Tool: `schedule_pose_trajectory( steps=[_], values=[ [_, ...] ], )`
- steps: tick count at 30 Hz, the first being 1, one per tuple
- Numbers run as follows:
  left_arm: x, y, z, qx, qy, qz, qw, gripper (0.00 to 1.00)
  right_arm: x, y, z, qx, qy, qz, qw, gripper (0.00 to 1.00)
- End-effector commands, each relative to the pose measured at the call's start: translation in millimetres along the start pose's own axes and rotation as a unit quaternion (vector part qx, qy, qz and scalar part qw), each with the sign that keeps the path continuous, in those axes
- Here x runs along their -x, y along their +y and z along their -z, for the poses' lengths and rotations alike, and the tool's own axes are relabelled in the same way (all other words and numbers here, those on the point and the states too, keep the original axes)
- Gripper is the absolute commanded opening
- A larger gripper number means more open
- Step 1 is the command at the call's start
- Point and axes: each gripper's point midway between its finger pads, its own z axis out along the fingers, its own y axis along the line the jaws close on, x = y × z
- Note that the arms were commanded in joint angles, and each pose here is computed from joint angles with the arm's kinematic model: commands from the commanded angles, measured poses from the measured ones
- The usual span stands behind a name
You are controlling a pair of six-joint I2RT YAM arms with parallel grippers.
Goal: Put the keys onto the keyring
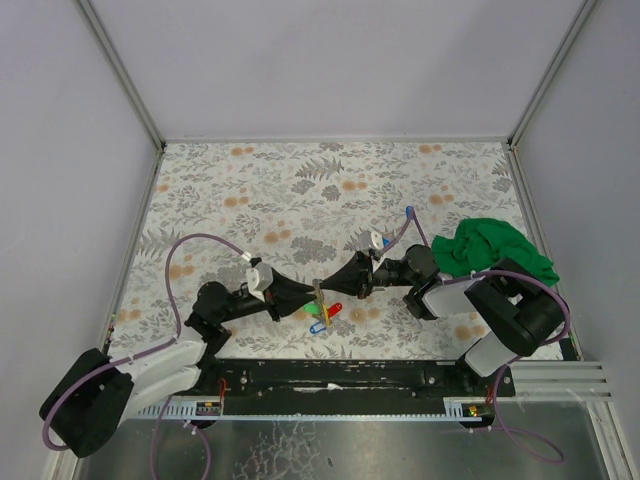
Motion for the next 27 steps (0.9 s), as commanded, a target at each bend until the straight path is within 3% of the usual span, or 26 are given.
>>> schedule_pose_trajectory(
  steps=[1, 18, 27],
  values=[
    [25, -5, -6, -0.03, -0.036, -0.03, 0.998, 0.23, 24, 7, -3, 0.023, -0.032, 0.052, 0.998, 0.01],
    [25, 8, -13, -0.013, -0.036, -0.027, 0.999, 0.22, 24, 11, -3, 0.034, -0.031, 0.051, 0.998, 0.01],
    [27, 6, -17, -0.028, -0.036, -0.026, 0.999, 0.13, 24, 12, -3, 0.037, -0.03, 0.05, 0.998, 0.01]
  ],
)
